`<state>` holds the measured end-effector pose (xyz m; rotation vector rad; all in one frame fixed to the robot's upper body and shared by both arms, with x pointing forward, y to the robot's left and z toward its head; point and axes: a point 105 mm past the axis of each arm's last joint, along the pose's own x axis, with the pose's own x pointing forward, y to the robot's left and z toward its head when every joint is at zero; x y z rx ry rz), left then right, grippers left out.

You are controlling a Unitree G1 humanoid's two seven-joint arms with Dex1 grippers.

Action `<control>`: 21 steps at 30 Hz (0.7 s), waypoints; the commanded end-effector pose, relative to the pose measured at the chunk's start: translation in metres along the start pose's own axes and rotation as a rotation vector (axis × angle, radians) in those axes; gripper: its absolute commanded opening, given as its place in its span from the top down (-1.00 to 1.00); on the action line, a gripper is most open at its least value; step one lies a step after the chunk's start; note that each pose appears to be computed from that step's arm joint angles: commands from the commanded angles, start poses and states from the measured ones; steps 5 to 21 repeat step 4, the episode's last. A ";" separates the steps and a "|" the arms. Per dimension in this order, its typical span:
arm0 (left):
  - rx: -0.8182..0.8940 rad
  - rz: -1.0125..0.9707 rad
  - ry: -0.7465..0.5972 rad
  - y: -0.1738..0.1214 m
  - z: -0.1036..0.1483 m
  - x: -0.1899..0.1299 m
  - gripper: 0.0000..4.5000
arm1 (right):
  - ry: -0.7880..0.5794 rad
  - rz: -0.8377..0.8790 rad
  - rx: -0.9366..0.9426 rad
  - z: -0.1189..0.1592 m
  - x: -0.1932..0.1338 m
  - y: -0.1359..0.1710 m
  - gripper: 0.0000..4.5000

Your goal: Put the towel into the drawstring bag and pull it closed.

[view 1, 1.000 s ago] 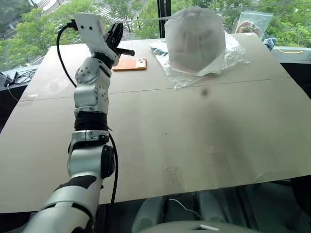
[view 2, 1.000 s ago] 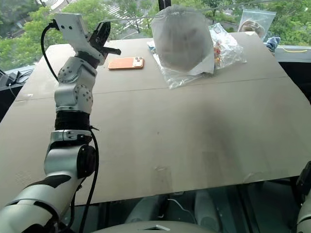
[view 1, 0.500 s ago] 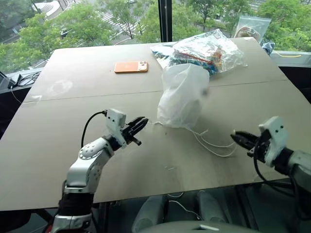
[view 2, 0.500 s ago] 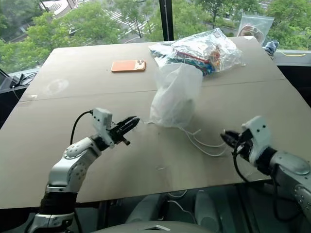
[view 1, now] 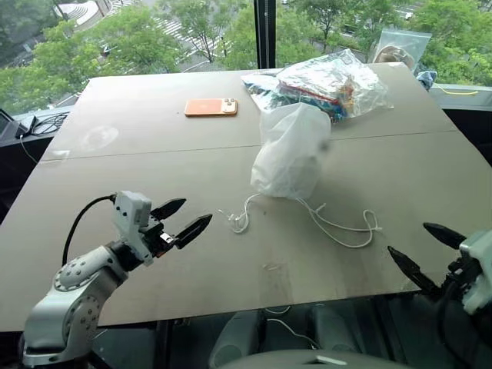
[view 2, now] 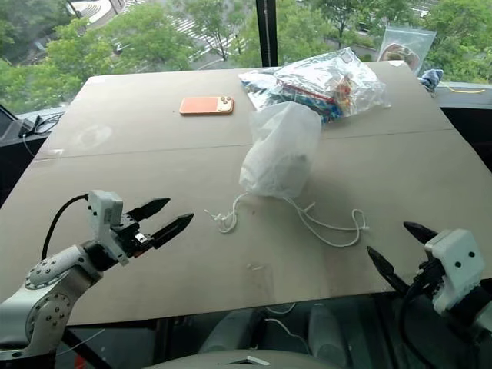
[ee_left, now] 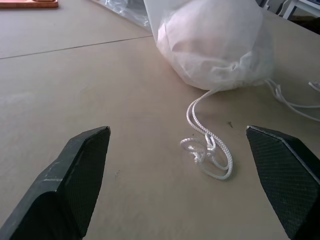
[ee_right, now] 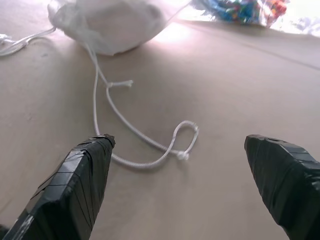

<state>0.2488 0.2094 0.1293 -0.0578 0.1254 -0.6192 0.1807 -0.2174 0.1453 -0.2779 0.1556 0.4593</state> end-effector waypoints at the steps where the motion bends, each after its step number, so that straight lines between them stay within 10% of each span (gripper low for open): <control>1: 0.024 0.025 -0.050 0.000 0.010 0.001 -0.99 | -0.032 -0.022 -0.061 0.007 0.001 -0.004 -1.00; 21: 0.030 0.064 -0.073 0.002 0.013 0.001 -0.99 | -0.052 -0.045 -0.071 0.009 0.001 -0.009 -1.00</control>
